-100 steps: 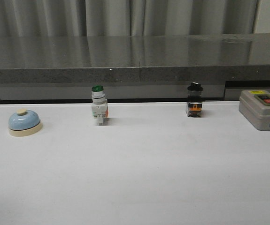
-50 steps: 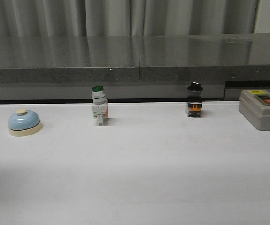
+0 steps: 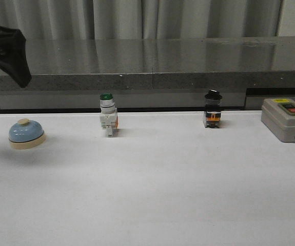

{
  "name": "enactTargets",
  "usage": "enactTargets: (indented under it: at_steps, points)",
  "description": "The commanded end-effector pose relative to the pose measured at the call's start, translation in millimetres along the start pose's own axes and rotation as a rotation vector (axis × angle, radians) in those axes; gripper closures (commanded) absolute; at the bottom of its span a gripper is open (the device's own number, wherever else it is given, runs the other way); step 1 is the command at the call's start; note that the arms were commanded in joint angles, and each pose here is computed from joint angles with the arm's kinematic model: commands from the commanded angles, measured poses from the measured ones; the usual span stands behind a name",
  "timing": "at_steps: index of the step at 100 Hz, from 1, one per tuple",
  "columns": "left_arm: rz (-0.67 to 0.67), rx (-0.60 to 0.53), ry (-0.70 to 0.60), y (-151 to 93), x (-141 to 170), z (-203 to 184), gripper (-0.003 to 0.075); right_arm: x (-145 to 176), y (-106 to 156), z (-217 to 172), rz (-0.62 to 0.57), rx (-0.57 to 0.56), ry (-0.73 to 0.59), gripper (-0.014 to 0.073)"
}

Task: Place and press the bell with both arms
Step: 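Lower the left gripper over the blue bell and grasp it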

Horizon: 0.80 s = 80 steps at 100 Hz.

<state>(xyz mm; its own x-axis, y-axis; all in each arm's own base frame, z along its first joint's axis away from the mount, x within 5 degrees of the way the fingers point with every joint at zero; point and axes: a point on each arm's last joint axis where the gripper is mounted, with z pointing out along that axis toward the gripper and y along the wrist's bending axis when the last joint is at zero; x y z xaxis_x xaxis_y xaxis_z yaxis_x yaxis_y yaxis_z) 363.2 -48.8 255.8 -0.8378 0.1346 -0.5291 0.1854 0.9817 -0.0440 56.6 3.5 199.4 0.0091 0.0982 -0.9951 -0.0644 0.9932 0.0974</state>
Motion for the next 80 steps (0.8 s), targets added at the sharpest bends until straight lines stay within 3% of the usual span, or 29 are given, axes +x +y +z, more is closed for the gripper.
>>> enactTargets:
  at_steps: [1, 33, 69, 80]
  points:
    - [0.007, 0.0, -0.083, -2.5, -18.9, -2.9, 0.0093, -14.5, 1.6, -2.4, -0.008, -0.01, -0.115, 0.0659]
    - [-0.002, -0.001, 0.002, 1.8, -17.2, 53.8, 0.0093, -14.5, 1.6, -2.4, -0.008, -0.01, -0.115, 0.0659]
    - [-0.005, -0.001, 0.047, 3.0, -8.9, 82.5, 0.0095, -14.5, 1.6, -2.4, -0.008, -0.01, -0.115, 0.0659]
    - [-0.001, 0.003, 0.069, 0.6, -5.7, 88.8, 0.0128, -14.5, 1.6, -2.4, -0.008, -0.01, -0.115, 0.0659]
